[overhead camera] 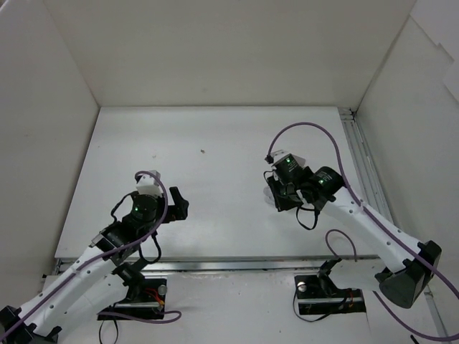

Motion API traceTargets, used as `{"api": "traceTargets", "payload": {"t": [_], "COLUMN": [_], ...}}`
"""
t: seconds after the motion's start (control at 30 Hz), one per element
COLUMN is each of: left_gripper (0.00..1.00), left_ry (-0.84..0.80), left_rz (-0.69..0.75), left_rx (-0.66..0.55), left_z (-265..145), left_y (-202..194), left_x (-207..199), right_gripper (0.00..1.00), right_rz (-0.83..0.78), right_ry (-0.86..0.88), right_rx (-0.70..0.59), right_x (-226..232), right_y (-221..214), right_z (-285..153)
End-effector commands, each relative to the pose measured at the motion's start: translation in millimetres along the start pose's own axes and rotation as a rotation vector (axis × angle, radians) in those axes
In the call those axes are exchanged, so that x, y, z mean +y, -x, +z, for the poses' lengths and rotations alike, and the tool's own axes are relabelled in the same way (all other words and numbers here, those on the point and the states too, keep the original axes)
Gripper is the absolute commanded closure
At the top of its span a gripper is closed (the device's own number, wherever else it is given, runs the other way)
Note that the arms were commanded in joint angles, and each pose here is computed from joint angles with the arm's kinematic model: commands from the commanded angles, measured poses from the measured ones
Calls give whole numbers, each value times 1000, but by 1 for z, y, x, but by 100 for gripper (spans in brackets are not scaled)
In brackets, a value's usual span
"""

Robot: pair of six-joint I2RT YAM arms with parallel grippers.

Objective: Sort the stationery into containers
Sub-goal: Place the stationery in the storage box.

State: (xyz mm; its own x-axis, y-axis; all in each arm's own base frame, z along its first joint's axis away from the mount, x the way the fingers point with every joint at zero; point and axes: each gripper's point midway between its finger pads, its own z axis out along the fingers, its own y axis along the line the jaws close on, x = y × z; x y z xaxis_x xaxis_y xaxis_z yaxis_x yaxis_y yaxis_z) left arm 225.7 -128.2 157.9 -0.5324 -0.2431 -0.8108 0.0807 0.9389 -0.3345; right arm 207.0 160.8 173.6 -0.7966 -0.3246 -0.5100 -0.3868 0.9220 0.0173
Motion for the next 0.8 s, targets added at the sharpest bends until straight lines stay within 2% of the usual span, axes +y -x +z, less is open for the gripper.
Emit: {"api": "traceTargets", "payload": {"t": [0.0, 0.37, 0.47, 0.77], "left_gripper": [0, 0, 0, 0], "left_ry": [-56, -51, -55, -40], "left_rz": [-1, 18, 20, 21], "left_rx": [-47, -34, -34, -27], "left_z": [7, 13, 14, 15], "left_y": [17, 13, 12, 10], "left_x": [-16, -16, -16, -10], "right_gripper": [100, 100, 100, 100], "right_rz": [74, 109, 128, 120], "right_ry": [-96, -134, -145, -16], "right_rx": [42, 158, 141, 216], "right_x": [-24, -51, -60, -48], "right_y": [-13, -16, -6, -6], "right_z": [-27, -10, -3, 21]}}
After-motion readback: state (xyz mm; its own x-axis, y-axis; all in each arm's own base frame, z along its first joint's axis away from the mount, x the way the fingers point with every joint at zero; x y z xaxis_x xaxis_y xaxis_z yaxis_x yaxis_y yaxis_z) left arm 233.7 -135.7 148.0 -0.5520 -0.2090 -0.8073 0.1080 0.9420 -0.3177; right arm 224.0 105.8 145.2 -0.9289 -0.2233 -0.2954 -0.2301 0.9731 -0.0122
